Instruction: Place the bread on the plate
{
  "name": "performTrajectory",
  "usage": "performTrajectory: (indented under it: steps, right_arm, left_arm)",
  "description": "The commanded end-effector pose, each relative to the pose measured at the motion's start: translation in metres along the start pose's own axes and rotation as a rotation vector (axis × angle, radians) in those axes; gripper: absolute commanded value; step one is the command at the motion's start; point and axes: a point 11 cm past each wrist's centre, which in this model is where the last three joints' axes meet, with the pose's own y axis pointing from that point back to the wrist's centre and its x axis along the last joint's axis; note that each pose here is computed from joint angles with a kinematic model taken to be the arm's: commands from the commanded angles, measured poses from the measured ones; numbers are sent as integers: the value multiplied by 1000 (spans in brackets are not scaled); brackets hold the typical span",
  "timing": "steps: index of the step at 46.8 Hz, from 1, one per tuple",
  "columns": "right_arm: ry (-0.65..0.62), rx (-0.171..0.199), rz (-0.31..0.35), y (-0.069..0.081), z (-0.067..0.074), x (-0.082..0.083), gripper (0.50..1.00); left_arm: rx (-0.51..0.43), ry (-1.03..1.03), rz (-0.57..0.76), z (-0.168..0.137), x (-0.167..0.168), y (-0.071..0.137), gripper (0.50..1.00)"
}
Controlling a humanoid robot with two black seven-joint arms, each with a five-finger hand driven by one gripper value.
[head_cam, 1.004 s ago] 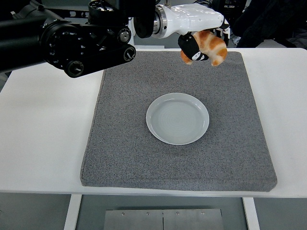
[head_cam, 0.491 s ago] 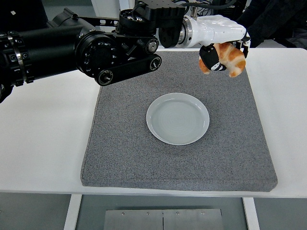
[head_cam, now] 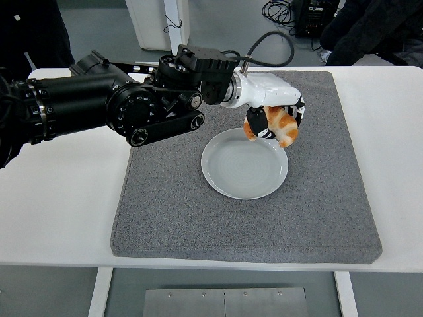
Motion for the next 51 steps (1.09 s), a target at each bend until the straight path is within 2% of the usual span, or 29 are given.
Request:
performTrajectory:
  steps: [1, 18, 51]
  right_arm:
    - [0, 0, 0, 0, 0, 0, 1000]
    - [0, 0, -1, 0, 0, 0, 1000]
    - [0, 0, 0, 0, 0, 0, 1000]
  left_arm:
    - [0, 6, -9, -1, -8, -1, 500]
    - [8, -12, -70, -8, -45, -4, 500]
    - [21, 5, -79, -16, -71, -6, 500]
